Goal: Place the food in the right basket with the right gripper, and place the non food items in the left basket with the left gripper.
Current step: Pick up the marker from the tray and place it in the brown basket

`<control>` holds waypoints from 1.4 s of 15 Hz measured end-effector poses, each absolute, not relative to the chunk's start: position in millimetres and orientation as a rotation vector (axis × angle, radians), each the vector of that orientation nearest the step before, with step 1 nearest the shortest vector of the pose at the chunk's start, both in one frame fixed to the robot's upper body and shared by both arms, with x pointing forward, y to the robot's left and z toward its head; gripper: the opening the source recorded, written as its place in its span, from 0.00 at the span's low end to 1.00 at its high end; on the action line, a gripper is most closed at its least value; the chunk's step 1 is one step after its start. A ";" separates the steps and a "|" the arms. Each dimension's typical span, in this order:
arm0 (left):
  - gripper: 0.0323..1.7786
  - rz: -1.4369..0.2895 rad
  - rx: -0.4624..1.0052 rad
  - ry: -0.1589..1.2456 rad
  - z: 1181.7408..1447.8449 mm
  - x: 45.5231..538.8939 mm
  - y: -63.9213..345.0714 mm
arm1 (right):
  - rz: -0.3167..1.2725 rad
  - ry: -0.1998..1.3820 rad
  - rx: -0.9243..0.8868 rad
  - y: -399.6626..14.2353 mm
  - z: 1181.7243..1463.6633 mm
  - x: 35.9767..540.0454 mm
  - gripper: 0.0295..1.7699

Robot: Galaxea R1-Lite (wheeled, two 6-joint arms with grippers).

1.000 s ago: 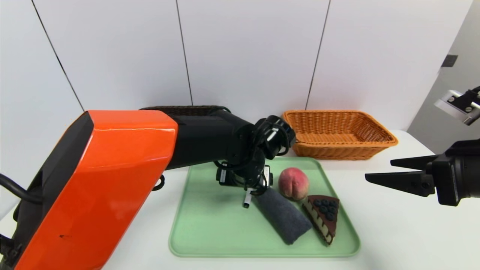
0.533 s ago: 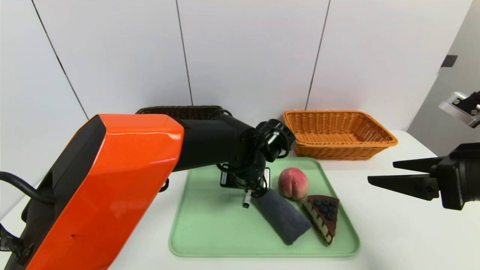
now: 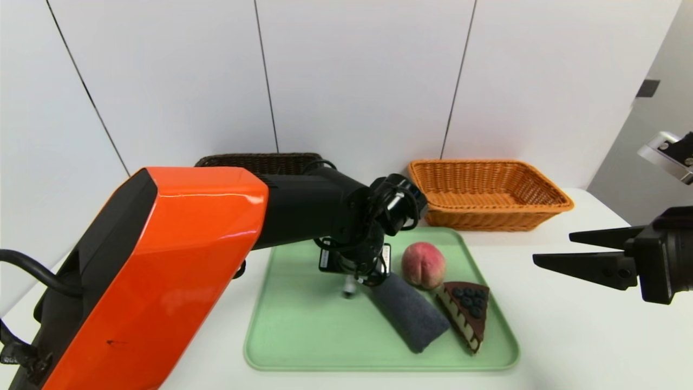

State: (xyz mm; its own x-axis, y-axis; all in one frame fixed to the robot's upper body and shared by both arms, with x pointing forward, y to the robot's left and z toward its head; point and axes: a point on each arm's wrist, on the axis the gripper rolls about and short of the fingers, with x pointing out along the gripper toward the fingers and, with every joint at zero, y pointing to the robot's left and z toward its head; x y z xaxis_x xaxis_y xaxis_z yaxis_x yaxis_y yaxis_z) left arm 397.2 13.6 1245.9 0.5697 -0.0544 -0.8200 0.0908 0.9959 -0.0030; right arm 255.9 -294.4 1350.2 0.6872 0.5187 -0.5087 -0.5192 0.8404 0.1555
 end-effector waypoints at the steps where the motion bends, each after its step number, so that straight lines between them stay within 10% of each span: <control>1: 0.11 -0.085 0.042 0.962 1246.1 396.9 13.9 | 0.581 0.567 -0.001 -294.5 1350.5 255.5 0.96; 7: 0.11 -0.088 0.039 0.954 1263.9 390.7 21.7 | 0.581 0.564 -0.001 -294.6 1351.2 254.8 0.96; 21: 0.11 -0.277 0.049 0.708 1425.2 304.0 107.1 | 0.583 0.561 -0.001 -294.6 1351.6 254.7 0.96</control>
